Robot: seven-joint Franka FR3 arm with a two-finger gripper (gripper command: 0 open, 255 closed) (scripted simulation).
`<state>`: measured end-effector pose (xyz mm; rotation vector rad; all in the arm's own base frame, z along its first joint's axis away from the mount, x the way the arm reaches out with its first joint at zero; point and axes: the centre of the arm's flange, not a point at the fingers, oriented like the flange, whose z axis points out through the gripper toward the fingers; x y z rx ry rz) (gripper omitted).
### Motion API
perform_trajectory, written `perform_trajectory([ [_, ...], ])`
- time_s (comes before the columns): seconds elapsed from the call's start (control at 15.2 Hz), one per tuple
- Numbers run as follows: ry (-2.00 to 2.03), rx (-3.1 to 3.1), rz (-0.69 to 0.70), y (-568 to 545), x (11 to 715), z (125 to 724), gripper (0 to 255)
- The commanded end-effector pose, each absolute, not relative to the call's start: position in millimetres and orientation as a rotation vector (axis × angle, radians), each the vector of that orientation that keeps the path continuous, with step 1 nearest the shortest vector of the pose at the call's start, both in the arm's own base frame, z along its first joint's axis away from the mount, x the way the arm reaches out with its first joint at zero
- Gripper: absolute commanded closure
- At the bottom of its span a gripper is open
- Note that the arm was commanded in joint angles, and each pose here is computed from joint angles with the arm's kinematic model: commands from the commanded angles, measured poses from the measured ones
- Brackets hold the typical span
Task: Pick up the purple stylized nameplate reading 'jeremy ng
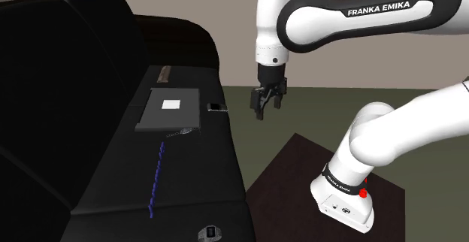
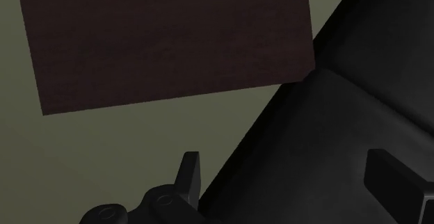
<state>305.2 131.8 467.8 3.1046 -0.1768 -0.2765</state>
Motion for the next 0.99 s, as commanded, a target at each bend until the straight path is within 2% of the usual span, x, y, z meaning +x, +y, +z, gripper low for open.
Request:
perform_trajectory([
  [0.0, -0.247, 3.104, -0.270, 155.9, 313.9, 454.6, 0],
  [0.92, -0.693, 3.053, -0.218, 291.7, 391.6, 370.2, 0],
])
